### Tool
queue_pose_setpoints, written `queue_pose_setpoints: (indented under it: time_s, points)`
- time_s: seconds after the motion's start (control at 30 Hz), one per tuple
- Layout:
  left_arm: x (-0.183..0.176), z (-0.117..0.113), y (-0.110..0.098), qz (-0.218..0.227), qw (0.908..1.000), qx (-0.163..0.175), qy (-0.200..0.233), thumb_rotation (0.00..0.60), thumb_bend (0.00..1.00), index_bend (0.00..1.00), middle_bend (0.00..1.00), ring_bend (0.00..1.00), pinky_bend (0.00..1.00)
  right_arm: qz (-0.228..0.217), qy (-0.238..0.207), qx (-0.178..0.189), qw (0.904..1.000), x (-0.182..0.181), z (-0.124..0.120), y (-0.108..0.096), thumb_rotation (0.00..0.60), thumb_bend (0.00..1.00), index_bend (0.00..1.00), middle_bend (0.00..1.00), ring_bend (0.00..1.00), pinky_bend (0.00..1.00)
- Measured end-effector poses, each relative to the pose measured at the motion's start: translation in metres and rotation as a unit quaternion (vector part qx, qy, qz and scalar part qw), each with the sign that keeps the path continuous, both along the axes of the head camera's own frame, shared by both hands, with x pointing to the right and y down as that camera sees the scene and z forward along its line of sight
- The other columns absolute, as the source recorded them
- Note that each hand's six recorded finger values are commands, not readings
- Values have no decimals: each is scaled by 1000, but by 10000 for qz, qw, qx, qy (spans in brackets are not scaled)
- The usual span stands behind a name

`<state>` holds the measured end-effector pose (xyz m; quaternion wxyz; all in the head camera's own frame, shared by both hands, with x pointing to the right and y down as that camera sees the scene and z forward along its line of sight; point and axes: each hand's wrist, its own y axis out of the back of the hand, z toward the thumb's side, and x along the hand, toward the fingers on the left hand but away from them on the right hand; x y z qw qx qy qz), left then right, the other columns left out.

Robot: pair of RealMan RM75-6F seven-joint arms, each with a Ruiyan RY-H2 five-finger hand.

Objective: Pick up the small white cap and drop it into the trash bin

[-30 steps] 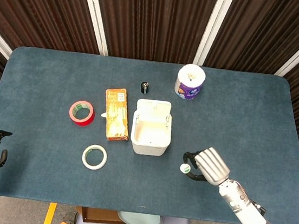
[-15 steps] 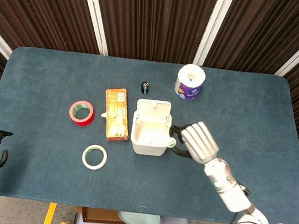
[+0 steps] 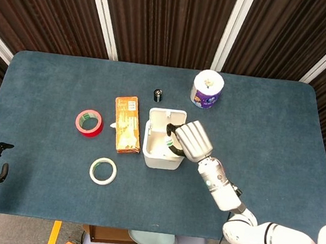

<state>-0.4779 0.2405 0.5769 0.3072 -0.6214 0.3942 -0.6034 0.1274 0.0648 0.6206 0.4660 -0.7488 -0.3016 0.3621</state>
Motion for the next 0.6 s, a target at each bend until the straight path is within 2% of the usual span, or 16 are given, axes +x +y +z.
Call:
queue_pose_setpoints:
  time_s: [0.13, 0.3, 0.4, 0.47, 0.6]
  points:
    - [0, 0, 0, -3, 10000, 8, 1, 600, 562, 253, 248, 377, 495, -2, 110, -27, 9999, 6, 7, 1, 600, 154, 423, 835, 870, 1000]
    - [0, 1, 0, 8, 10000, -23, -3, 600, 561, 253, 248, 377, 494, 23, 31, -12, 10000, 19, 2, 4, 600, 118, 291, 835, 870, 1000]
    - [1, 1, 0, 21, 10000, -33, -7, 600, 562, 253, 248, 376, 494, 78, -92, 101, 9999, 29, -7, 8, 600, 117, 308, 835, 868, 1000]
    - [1, 2, 0, 29, 10000, -38, -16, 600, 563, 253, 248, 376, 495, 145, -192, 222, 9995, 38, -15, 11, 600, 116, 373, 835, 855, 1000]
    - [2, 2, 0, 40, 10000, -42, -35, 600, 562, 253, 249, 377, 495, 442, -280, 605, 9968, 79, -33, 25, 600, 117, 419, 829, 795, 990]
